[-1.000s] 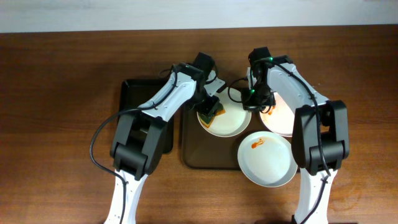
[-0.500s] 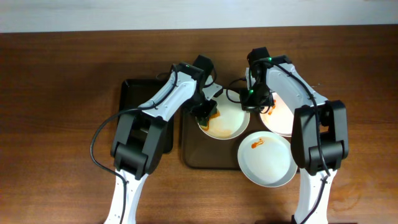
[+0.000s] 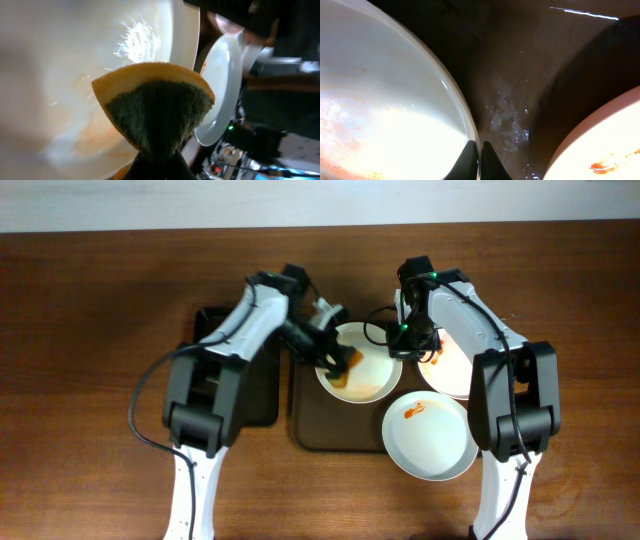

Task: Clean dirty plates on tray and stack at the side
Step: 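Carry the sponge to the white plate and scrub its sauce, then return the sponge to the black tray and release it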

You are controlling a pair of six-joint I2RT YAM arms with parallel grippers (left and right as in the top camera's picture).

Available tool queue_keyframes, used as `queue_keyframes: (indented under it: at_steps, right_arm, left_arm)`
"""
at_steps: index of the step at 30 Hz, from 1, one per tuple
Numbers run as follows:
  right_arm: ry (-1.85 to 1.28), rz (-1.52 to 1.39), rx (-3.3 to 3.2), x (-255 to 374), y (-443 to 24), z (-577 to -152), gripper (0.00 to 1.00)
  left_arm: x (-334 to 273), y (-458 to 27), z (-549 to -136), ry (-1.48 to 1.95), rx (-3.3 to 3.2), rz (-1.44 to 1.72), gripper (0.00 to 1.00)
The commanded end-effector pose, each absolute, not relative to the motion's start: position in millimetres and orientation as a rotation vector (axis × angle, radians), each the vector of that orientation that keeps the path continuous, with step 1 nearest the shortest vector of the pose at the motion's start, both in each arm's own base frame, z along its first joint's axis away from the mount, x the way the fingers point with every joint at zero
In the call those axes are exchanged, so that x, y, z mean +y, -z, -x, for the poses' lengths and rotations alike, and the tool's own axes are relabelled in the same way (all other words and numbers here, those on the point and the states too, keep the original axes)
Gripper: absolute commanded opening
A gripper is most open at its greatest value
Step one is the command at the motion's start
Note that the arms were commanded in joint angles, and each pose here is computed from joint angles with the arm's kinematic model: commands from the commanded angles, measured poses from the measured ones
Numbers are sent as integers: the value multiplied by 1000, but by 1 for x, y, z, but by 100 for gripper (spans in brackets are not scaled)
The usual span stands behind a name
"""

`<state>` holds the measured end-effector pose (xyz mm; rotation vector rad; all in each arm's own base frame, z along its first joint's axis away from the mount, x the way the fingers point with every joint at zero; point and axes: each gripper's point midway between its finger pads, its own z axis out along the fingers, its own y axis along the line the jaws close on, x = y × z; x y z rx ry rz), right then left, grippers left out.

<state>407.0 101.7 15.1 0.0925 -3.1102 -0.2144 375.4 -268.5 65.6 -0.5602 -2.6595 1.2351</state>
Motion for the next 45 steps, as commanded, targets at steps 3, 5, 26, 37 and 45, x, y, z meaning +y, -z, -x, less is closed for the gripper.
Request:
queue_keyframes:
  at_steps: [3,5,26,37,45]
  right_arm:
    - [173,-86,-3118,99,-12,-411,4]
    - [174,-86,-3119,99,-12,-411,5]
    - [174,-86,-3119,99,-12,-411,48]
    - [179,-87,-3134,99,-12,-415,52]
    - [196,-88,-3130,101,-12,-414,42]
  left_arm:
    - [-221,-115,-439,-1193,-2890,539,0]
    - [-191,-124,-451,-981,-3008,481,0]
    - [-49,-35,-438,136,-3066,-37,39]
    - [-40,-51,-447,113,-3111,-79,98]
    - [-19,-142,-462,51,-3333,-187,100]
